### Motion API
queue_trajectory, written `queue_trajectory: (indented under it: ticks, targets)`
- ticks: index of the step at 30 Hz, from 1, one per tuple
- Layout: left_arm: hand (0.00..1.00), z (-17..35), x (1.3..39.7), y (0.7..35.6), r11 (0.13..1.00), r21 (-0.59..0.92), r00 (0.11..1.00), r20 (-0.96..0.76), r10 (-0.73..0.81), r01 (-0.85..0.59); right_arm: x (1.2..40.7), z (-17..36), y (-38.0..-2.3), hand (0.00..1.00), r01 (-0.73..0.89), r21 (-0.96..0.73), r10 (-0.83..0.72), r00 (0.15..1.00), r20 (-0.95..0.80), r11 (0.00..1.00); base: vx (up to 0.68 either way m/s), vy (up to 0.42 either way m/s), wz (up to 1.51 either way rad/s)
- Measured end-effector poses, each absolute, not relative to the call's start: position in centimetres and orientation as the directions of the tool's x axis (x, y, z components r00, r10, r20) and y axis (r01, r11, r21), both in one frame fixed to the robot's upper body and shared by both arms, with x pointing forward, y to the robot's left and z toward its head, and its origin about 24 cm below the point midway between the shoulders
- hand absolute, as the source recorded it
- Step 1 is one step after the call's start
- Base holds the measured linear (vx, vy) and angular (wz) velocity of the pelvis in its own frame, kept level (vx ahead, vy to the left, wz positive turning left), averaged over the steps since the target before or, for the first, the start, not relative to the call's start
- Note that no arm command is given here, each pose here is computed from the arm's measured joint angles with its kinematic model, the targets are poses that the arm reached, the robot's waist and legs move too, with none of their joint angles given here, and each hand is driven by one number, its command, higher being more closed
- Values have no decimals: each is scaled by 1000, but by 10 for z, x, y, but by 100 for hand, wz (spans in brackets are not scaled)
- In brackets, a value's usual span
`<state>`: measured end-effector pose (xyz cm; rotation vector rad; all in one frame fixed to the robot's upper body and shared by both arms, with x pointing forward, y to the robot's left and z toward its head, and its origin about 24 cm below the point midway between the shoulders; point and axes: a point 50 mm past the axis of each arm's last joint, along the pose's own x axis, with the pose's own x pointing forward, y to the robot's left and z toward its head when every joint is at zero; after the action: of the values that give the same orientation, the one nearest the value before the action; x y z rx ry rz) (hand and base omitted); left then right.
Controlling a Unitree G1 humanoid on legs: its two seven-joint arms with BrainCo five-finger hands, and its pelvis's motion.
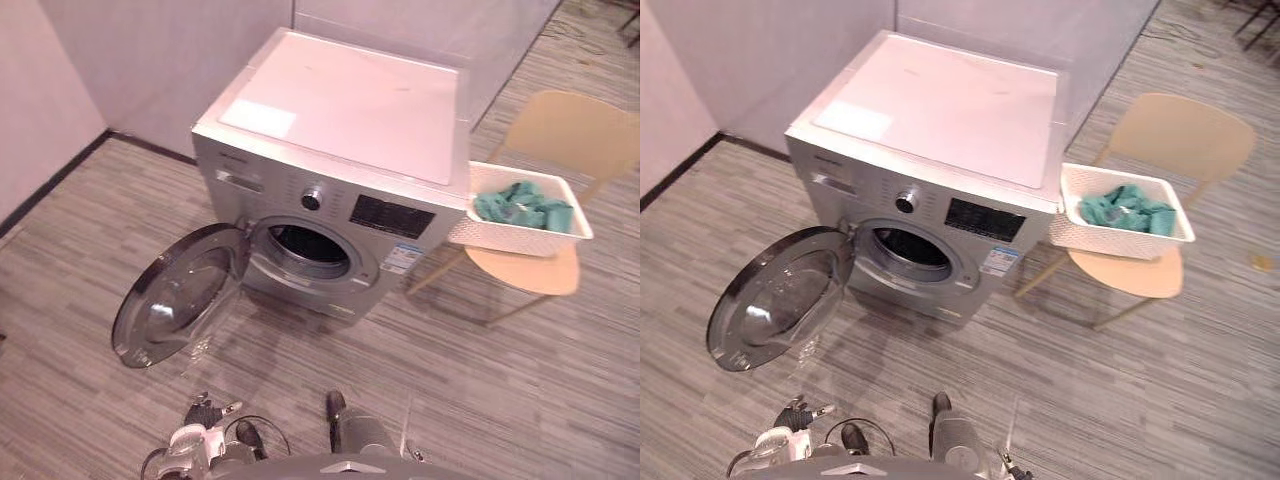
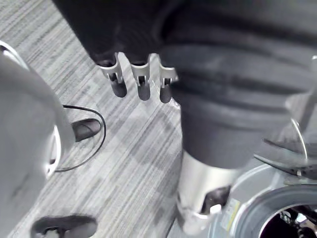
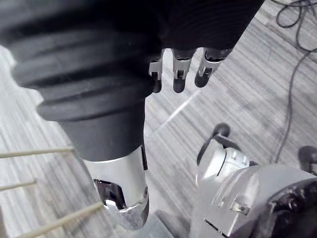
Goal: Pick up the laundry basket with both hands and put the clothes into the washing machine.
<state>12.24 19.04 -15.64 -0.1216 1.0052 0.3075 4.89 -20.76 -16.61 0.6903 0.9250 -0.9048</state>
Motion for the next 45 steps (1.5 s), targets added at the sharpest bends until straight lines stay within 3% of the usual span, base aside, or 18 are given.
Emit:
queue_trajectory:
  ticks: [5, 9, 15, 20, 24, 27, 29, 33, 37, 40, 45]
  targets:
    - [0, -156, 121, 199, 965, 88, 490, -848, 202, -246, 59, -166, -205, 0, 870, 136, -332, 320, -888, 474, 72, -243, -71]
    - [0, -158, 126, 185, 975, 66, 486, -858, 164, -211, 73, -163, -218, 0, 851, 134, -347, 344, -872, 508, 7, -290, -84]
    - [0, -154, 135, 187, 976, 72, 512, -842, 170, -205, 55, -165, -219, 0, 850, 104, -331, 310, -891, 516, -33, -145, -38]
    - [0, -158, 120, 191, 975, 98, 483, -856, 184, -197, 30, -163, -229, 0, 837, 59, -363, 298, -883, 544, -53, -163, -62]
    - [0, -158, 124, 175, 986, 74, 507, -851, 142, -152, 54, -150, -256, 0, 778, 54, -419, 393, -819, 626, -23, 40, -87]
    - [0, -163, 104, 173, 981, 70, 466, -873, 147, -179, 78, -144, -253, 0, 724, 96, -396, 478, -784, 683, -44, 112, -98]
    - [0, -158, 105, 199, 968, 125, 487, -845, 220, -219, 111, -141, -217, 0, 619, 184, -289, 583, -760, 763, -20, 66, -126]
    - [0, -164, 83, 200, 965, 144, 419, -879, 227, -221, 135, -133, -212, 0, 554, 205, -263, 647, -716, 807, 110, -21, -85]
    - [0, -166, 78, 198, 967, 145, 401, -890, 220, -208, 117, -138, -215, 0, 537, 167, -253, 620, -743, 827, 107, 80, -29]
    - [0, -164, 84, 203, 975, 169, 421, -881, 216, -146, 92, -147, -218, 0, 605, 154, -267, 546, -794, 781, 97, 28, 31]
    - [0, -154, 135, 164, 995, 77, 538, -837, 98, -63, 65, -155, -242, 0, 700, 60, -338, 416, -844, 712, 204, -125, 21]
